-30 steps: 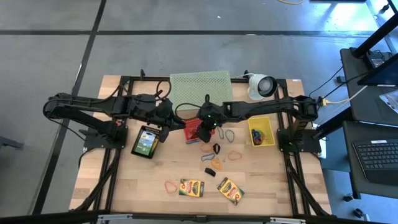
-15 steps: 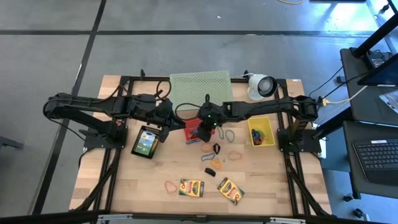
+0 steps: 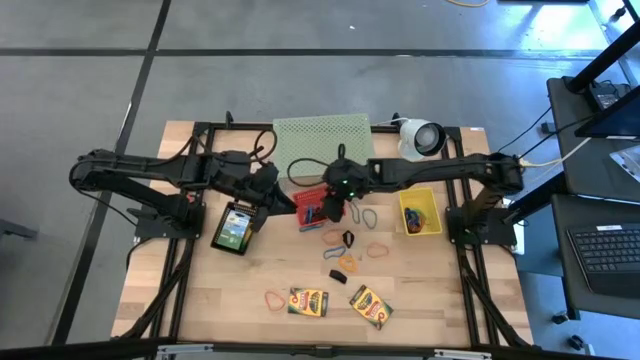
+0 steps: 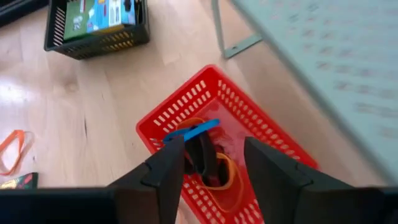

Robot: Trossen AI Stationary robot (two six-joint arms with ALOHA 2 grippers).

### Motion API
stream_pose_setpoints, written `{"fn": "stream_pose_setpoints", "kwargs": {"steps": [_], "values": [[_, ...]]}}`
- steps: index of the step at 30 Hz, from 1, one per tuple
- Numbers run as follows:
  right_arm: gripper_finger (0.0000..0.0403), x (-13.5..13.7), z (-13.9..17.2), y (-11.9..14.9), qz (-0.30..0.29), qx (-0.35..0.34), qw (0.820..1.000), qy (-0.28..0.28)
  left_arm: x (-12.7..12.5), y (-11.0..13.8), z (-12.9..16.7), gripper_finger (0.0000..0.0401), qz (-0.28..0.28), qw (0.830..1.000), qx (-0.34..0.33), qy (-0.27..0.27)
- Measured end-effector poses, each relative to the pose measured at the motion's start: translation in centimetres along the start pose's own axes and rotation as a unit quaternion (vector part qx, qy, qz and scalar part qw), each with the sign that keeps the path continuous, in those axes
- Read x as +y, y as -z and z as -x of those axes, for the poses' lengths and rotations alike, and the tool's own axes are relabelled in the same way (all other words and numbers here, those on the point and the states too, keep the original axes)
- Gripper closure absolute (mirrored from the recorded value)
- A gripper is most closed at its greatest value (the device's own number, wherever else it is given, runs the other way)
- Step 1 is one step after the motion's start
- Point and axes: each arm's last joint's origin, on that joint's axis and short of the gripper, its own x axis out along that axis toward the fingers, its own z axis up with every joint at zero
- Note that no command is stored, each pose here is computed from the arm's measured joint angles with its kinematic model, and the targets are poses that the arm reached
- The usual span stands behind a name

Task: Pick & Place Office Desk Supplies
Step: Put the orange rubber band into the red bin

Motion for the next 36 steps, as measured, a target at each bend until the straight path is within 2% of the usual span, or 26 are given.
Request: {"fn": "stream_pose_setpoints", "kwargs": {"steps": [3,6,10,14,17,19,23,25,31,36], "values": [[0.0249,-0.1,2.5,-0.2,0.003,-0.009,1.0,0.01,0.2,0.2,-0.5,0.034,-0.01,1.0,0.009,0.0],[0.026,-0.2,5.3,-0.2,-0.018,-0.017,1.0,0.016,0.6,0.6,-2.0,0.034,-0.023,0.999,0.027,-0.008],[0.0274,0.0,9.1,0.3,-0.079,-0.033,0.996,0.016,1.6,1.2,-4.7,0.034,-0.039,0.998,0.051,-0.017],[0.0287,0.4,12.9,1.0,-0.143,-0.073,0.986,0.034,3.1,2.2,-7.7,0.034,-0.03,0.996,0.085,0.002],[0.0296,0.7,15.1,1.8,-0.151,-0.098,0.982,0.056,4.0,3.1,-9.8,0.034,-0.026,0.995,0.101,0.011],[0.0301,1.0,16.1,2.4,-0.145,-0.108,0.981,0.068,4.4,3.7,-11.0,0.034,-0.049,0.993,0.109,0.002],[0.031,1.4,17.1,3.6,-0.104,-0.103,0.984,0.098,4.5,5.4,-12.7,0.034,-0.161,0.977,0.135,-0.035],[0.0314,1.6,17.2,4.0,-0.09,-0.097,0.985,0.112,4.5,6.1,-13.4,0.0336,-0.192,0.969,0.148,-0.043],[0.032,2.2,17.3,5.0,-0.063,-0.078,0.987,0.129,5.0,7.8,-15.0,0.0307,-0.2,0.962,0.183,-0.037],[0.0321,2.4,17.5,5.7,-0.062,-0.078,0.983,0.152,4.9,8.0,-17.1,0.0273,-0.246,0.949,0.197,-0.008]]}}
